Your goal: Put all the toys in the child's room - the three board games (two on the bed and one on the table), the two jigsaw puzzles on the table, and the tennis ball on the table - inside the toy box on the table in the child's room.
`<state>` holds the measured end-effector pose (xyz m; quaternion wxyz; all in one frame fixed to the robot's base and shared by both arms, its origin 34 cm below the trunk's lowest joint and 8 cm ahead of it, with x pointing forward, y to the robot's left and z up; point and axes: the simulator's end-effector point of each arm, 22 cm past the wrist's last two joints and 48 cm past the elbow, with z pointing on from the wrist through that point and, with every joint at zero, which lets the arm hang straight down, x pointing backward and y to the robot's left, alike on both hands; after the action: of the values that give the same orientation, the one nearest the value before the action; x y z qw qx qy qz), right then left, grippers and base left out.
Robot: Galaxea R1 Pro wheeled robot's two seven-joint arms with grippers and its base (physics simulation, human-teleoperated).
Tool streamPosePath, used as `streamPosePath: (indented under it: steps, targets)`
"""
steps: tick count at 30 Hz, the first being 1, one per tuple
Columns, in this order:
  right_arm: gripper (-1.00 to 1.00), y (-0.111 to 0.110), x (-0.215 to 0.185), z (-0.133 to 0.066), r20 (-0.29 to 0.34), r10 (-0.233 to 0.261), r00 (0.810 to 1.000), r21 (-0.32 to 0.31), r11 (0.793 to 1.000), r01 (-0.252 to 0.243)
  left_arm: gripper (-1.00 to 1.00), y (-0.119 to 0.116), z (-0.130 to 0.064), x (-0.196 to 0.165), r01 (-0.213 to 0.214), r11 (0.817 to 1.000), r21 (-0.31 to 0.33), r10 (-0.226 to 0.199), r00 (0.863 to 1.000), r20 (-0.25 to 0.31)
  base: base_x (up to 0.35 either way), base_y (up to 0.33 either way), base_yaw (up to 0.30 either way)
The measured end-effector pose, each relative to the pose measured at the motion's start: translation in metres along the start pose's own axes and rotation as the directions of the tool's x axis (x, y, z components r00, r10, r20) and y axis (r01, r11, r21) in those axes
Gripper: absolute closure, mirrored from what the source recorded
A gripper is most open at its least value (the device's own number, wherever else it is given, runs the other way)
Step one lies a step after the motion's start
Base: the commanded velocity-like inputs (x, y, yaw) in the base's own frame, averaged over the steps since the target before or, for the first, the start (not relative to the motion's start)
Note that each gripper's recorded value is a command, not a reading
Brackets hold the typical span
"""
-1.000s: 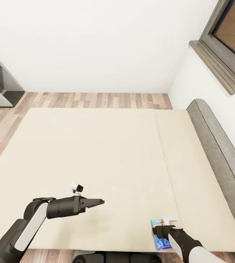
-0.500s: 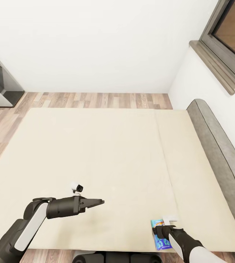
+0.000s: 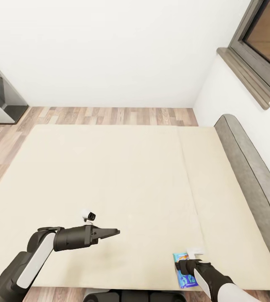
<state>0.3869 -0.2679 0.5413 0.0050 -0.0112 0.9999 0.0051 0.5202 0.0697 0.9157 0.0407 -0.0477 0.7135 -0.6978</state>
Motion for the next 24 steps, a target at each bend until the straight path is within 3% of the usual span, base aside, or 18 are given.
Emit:
streamPosePath:
  steps: [17, 24]
  targets:
    - [-1.0, 0.0037, 0.0005, -0.0007, -0.006, -0.002, 1.0, -0.009, 1.0, 0.002, -1.0, -0.0012, 0.0001, -0.0003, -0.003, 1.0, 0.001, 0.003, 1.0, 0.0, 0.0, 0.0, 0.0]
    - [-1.0, 0.0054, -0.0091, -0.0025, 0.023, 0.004, 1.0, -0.014, 1.0, -0.004, -1.0, -0.0036, 0.0001, -0.0012, -0.009, 1.0, 0.001, 0.009, 1.0, 0.0, 0.0, 0.0, 0.0]
